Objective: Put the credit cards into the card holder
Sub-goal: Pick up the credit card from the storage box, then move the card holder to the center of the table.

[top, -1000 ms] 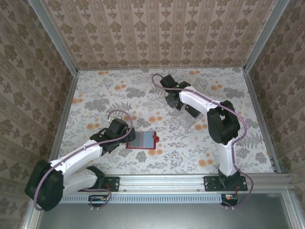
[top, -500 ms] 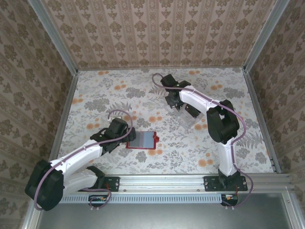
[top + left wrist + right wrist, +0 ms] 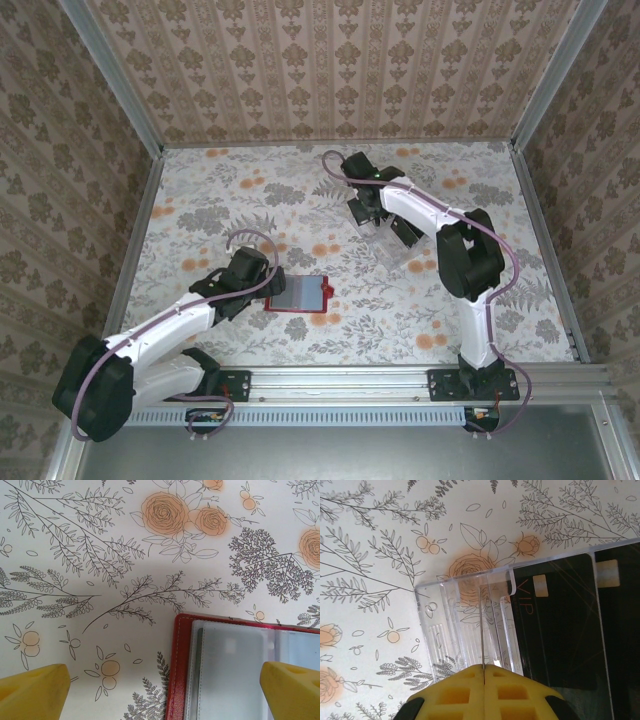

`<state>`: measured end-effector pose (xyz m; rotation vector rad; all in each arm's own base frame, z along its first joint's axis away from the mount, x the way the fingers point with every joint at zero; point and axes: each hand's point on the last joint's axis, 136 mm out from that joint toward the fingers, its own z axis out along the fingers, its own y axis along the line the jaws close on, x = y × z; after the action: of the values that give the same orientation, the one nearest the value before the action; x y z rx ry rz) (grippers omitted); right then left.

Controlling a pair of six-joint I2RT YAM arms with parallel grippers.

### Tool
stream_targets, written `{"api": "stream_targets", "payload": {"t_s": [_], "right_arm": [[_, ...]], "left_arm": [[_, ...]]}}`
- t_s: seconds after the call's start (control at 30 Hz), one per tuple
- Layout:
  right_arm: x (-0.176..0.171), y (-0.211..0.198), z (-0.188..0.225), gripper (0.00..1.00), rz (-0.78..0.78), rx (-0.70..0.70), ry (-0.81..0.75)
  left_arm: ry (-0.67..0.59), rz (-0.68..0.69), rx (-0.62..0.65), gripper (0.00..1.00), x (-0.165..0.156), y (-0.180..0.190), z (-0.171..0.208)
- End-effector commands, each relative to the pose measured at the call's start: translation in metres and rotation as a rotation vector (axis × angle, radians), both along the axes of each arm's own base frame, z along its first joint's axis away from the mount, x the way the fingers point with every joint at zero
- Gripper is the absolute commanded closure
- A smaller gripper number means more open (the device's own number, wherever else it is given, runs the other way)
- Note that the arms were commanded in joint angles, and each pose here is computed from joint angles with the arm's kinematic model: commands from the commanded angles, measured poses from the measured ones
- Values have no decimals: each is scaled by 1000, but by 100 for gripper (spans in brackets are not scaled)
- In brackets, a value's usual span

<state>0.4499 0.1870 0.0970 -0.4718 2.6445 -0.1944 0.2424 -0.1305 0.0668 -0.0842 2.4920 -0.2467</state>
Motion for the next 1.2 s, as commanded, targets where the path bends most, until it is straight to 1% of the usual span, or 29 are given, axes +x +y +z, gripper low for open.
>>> {"api": "stream_targets", "payload": {"t_s": [0.0,0.13,0.23,0.3,0.47,0.6,0.67,0.8,1.0,1.17], "right_arm": [[2,6,58,100,17,83,-101],[-7,18,87,100,17,174,-149],[-22,34,102,100,17,251,-166],[-39,54,108,100,15,333,-162],[-87,112,101,100,-25,574,-128],[-125,149,80,100,-82,699,-103],[-139,162,70,100,-99,716,-100],[-160,177,49,100,-141,697,-106],[-172,180,21,100,-214,695,-90],[-181,176,7,100,-252,677,-96]], "left_arm": [[-17,-5,0,0,3,1,5],[-20,-1,1,0,4,1,6],[-23,5,3,0,4,3,7],[-24,21,10,0,4,6,7],[-34,84,44,0,2,20,10],[-44,101,59,0,1,27,12],[-43,99,60,0,1,27,12],[-39,92,56,0,0,26,11],[-44,84,50,0,-1,26,12],[-47,80,50,0,-3,27,12]]}}
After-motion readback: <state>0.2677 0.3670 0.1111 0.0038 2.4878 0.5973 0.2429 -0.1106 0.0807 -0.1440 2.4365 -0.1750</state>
